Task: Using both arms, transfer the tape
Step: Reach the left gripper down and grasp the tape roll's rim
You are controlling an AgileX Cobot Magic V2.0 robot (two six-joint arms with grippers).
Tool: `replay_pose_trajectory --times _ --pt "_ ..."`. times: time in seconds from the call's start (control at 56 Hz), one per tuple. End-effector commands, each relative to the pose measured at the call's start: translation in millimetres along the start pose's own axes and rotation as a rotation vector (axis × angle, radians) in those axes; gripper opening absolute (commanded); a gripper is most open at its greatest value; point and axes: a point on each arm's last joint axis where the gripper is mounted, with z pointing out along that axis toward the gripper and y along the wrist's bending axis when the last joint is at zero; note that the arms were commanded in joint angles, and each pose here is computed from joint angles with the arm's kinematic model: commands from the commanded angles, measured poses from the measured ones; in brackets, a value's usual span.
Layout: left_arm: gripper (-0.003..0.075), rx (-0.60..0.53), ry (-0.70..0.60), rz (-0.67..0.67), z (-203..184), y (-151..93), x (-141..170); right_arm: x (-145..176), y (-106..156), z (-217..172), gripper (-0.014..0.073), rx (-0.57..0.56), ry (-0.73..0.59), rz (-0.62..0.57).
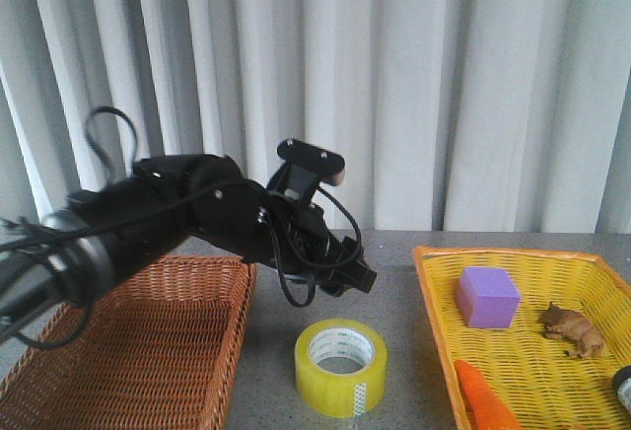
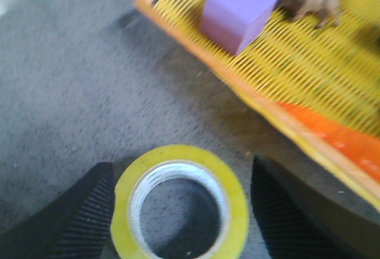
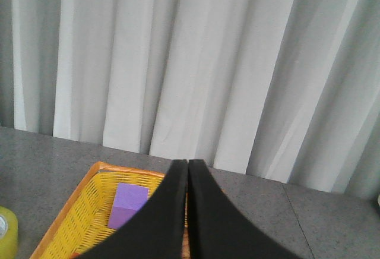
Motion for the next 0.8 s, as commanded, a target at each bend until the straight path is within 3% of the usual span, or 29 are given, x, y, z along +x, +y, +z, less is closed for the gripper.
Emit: replay_pose_trajectory --times 0.0,0.161,0.785 --pt "0.0461 -0.051 -0.091 -0.029 -14 1 -18 -12 -1 -2 -0.0005 -0.004 -0.087 -0.017" --pt "0.0461 -0.110 -0.017 -0.007 15 11 -4 -12 -1 -2 -0.0005 -0.004 -0.087 -0.017" --pt "0.0461 -0.107 0.090 -0.048 76 20 29 -12 -1 -2 -0.0005 -0.004 -0.087 -0.017"
